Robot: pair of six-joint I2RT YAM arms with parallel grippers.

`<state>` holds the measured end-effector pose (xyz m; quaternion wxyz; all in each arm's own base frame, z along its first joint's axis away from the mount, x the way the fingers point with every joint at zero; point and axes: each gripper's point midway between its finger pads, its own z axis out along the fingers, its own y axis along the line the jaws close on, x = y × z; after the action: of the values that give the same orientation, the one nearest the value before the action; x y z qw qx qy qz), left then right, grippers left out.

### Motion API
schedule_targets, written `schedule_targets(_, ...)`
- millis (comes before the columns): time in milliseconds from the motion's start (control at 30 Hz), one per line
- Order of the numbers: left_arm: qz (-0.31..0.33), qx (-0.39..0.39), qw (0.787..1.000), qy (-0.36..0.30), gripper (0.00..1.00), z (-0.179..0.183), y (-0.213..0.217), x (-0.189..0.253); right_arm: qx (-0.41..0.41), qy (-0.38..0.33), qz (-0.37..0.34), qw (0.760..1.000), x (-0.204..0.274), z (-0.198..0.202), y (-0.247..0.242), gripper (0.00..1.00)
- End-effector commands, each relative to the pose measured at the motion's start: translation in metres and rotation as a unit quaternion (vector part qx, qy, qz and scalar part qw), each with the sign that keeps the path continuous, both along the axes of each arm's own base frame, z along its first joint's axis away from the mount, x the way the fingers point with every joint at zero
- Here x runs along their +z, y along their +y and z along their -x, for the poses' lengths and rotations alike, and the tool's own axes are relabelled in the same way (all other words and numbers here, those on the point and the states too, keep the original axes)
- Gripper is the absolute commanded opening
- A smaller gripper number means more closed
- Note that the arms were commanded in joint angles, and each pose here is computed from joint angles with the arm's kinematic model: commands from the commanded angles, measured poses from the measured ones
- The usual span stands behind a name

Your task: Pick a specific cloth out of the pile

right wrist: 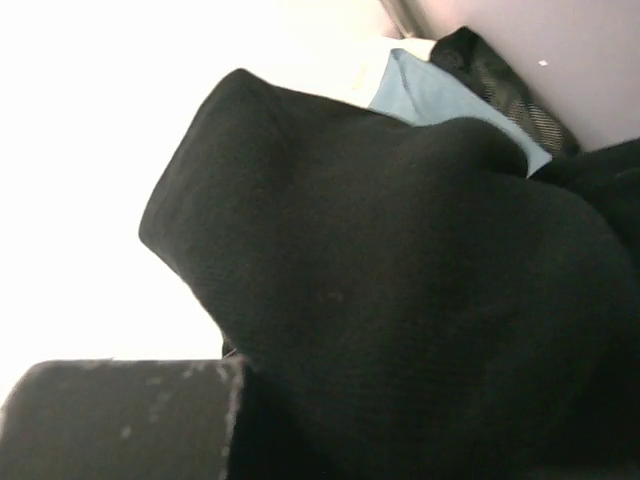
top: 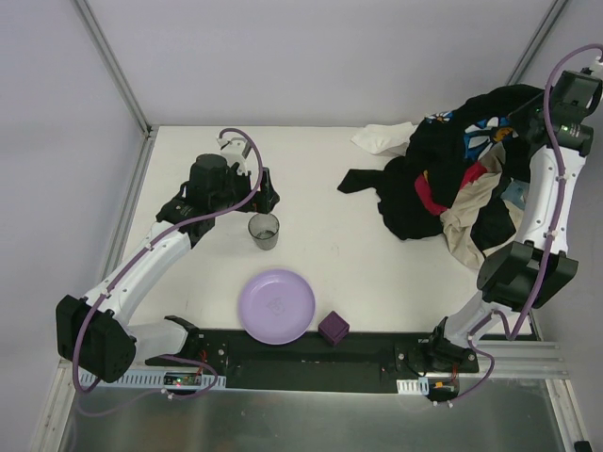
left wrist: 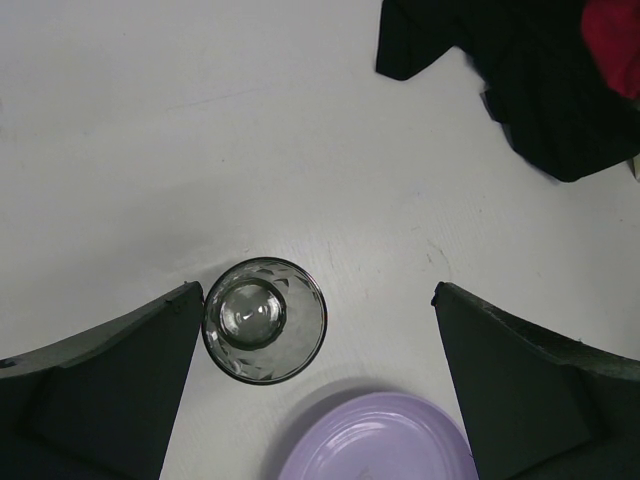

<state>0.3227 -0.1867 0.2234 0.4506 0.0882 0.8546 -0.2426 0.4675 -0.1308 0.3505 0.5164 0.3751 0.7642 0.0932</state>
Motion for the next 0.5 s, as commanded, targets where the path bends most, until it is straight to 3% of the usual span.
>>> schedule_targets(0,0.021,-0.012,1.000,-0.019,0.99,0.000,-0.006,0.019,-0.057,-0.002,0.077,0.995,0.020,0.021,-0.032,0.01)
schedule_targets(233,0.024,-0.013,0.999,-0.016,0.99,-0.001,-0.007,0.019,-0.038,0.136,0.020,0.990,-0.111,0.029,-0.025,0.00)
schedule_targets(467,0.028,0.005,0.999,-0.016,0.99,-0.005,-0.005,0.022,-0.009,0.241,-0.080,0.967,-0.225,0.042,-0.007,0.01)
